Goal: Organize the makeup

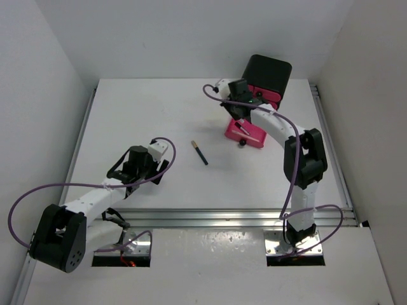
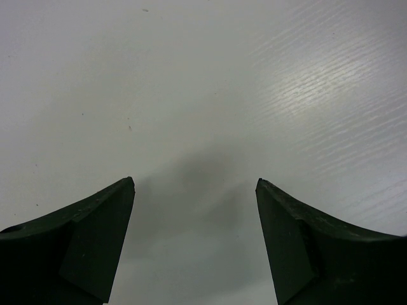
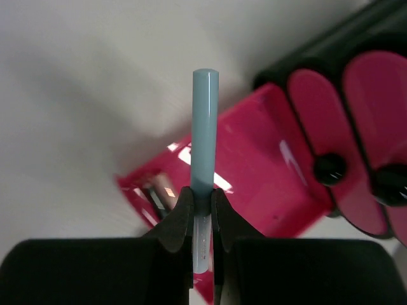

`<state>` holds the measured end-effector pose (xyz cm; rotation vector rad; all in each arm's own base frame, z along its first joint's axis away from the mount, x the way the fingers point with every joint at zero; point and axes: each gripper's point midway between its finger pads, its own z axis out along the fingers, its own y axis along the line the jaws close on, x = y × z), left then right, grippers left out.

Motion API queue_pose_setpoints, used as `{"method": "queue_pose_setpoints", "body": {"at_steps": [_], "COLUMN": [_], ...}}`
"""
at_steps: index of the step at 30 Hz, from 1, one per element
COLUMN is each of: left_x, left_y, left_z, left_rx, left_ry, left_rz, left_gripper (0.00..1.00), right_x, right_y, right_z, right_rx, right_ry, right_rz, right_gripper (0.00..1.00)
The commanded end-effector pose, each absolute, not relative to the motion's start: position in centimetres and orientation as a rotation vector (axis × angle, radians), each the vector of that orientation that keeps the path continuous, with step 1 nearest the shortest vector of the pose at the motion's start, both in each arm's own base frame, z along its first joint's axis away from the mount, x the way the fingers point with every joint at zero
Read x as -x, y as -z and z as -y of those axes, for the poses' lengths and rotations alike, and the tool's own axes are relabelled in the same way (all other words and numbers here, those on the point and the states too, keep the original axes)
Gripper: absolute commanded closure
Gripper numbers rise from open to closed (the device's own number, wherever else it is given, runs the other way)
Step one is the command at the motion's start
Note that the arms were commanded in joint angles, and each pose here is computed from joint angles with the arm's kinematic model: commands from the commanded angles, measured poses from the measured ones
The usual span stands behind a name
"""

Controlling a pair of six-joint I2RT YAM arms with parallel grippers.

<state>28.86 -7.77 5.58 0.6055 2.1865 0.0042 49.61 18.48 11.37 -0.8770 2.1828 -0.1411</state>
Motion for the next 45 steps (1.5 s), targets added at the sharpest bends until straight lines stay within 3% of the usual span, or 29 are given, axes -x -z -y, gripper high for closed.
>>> {"method": "queue_pose_setpoints", "body": {"at_steps": [1, 3, 6, 8, 9, 12, 17, 18, 22, 26, 32, 38, 41, 42, 44, 45], "left_x": [-29.2, -29.2, -29.1, -29.1, -29.1, -29.1, -29.1, -29.1, -29.3, -29.2, -29.3, -29.3, -29.3, -29.3, -29.4, -29.4], "left_y": [-6.1, -6.1, -6.1, -6.1, -6.1, -6.1, -5.8, -5.8, -5.9, -5.6, -5.9, -6.0, -6.0, -6.0, -6.1, -6.1], "left_z": [8.3, 8.3, 8.5, 8.5, 8.5, 8.5, 8.4, 8.4, 8.5, 8.6, 8.6, 8.5, 8.5, 8.5, 8.5, 8.5], "left_rx": [-0.617, -0.617, -0.621, -0.621, -0.621, -0.621, -0.624, -0.624, -0.624, -0.632, -0.639, -0.631, -0.631, -0.631, -0.629, -0.629], "left_ry": [0.011, 0.011, 0.021, 0.021, 0.021, 0.021, 0.02, 0.02, 0.02, 0.03, 0.026, 0.016, 0.016, 0.016, 0.016, 0.016], "left_rz": [-2.146, -2.146, -2.145, -2.145, -2.145, -2.145, -2.154, -2.154, -2.154, -2.162, -2.15, -2.142, -2.142, -2.142, -2.133, -2.133], "left_gripper": [0.17, 0.17, 0.17, 0.17, 0.17, 0.17, 0.17, 0.17, 0.17, 0.17, 0.17, 0.17, 0.17, 0.17, 0.17, 0.17], "right_x": [-49.7, -50.0, -50.9, -51.3, -51.4, -51.9, -51.1, -50.5, -45.6, -41.6, -40.3, -39.5, -38.8, -38.3, -37.6, -37.6], "right_y": [-9.3, -8.4, -8.4, -8.5, -8.5, -9.5, -11.9, -12.1, -10.9, -8.6, -4.8, -0.4, 1.0, 1.3, 1.9, 1.8], "right_z": [-13.8, -12.0, -11.4, -10.9, -11.1, -10.9, -12.4, -13.5, -21.5, -29.7, -33.6, -31.8, -31.2, -31.2, -31.1, -31.0], "right_rx": [0.949, 0.96, 0.969, 0.968, 0.981, 0.968, 0.91, 0.917, 0.933, 0.975, 0.972, 0.991, 0.995, 1.001, 1.021, 1.021], "right_ry": [0.313, 0.363, 0.404, 0.409, 0.413, 0.447, 0.376, 0.332, 0.031, -0.223, -0.284, -0.157, -0.147, -0.156, -0.169, -0.171], "right_rz": [-2.224, -2.249, -2.249, -2.253, -2.248, -2.232, -2.216, -2.213, -2.241, -2.249, -2.332, -2.39, -2.436, -2.447, -2.464, -2.463], "right_gripper": [1.0, 1.0, 0.88, 0.78, 0.66, 0.48, 0.42, 0.42, 0.26, 0.21, 0.25, 0.32, 0.44, 0.57, 0.72, 0.87]}}
